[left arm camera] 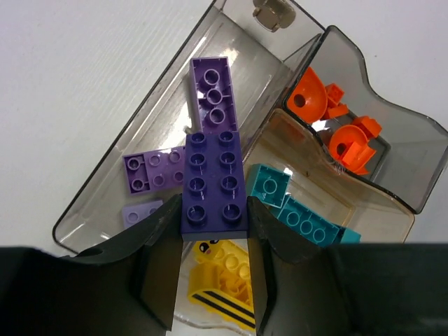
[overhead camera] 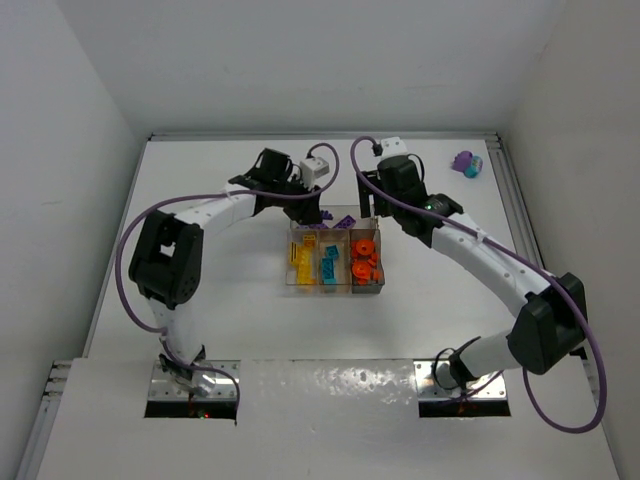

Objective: Sort the legos into containers by color

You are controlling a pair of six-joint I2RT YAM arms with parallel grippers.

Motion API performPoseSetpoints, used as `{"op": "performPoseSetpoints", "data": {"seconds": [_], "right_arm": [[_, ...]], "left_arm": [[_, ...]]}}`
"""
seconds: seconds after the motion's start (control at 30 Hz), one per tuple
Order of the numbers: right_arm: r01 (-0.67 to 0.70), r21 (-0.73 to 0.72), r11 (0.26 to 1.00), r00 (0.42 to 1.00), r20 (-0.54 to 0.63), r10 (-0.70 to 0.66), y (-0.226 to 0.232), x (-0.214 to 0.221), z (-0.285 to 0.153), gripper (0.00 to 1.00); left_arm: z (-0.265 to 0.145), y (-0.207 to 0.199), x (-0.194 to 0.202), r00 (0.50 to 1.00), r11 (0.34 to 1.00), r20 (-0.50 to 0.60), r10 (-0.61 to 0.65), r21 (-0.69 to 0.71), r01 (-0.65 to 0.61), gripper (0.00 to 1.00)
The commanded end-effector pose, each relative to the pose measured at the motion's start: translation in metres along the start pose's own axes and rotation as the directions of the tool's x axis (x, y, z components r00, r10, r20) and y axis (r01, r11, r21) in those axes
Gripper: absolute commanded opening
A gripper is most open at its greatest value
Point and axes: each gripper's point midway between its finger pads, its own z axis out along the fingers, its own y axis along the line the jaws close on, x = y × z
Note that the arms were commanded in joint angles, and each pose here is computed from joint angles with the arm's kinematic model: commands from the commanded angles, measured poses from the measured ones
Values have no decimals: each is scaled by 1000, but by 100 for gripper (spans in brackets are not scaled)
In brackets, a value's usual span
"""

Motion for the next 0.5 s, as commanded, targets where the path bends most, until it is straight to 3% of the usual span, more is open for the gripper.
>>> {"op": "performPoseSetpoints", "data": {"seconds": [0.0,0.07,0.23,0.27,0.37,0.47], "right_arm": [[-9,8,1000,999,53,8,-4,-15,-10,77],[-12,7,1000,998,54,12,-3,-16,-10,77],[-8,38,999,999,46,6,-9,-15,-11,79],[-3,42,999,999,44,1,-11,-15,-12,79],[0,46,999,999,38,-1,-12,-14,-13,79],[-5,48,999,999,36,4,-12,-12,-14,79]], "left_arm": [[5,-1,-3,999,1000,34,31,-3,-31,0],[10,7,1,999,999,26,22,-36,-21,4],[13,18,-9,998,996,61,6,-90,-1,41],[14,19,-10,998,995,61,8,-97,-2,52],[12,25,-17,998,992,70,0,-126,9,70],[9,24,-26,997,992,81,3,-126,7,75]]}}
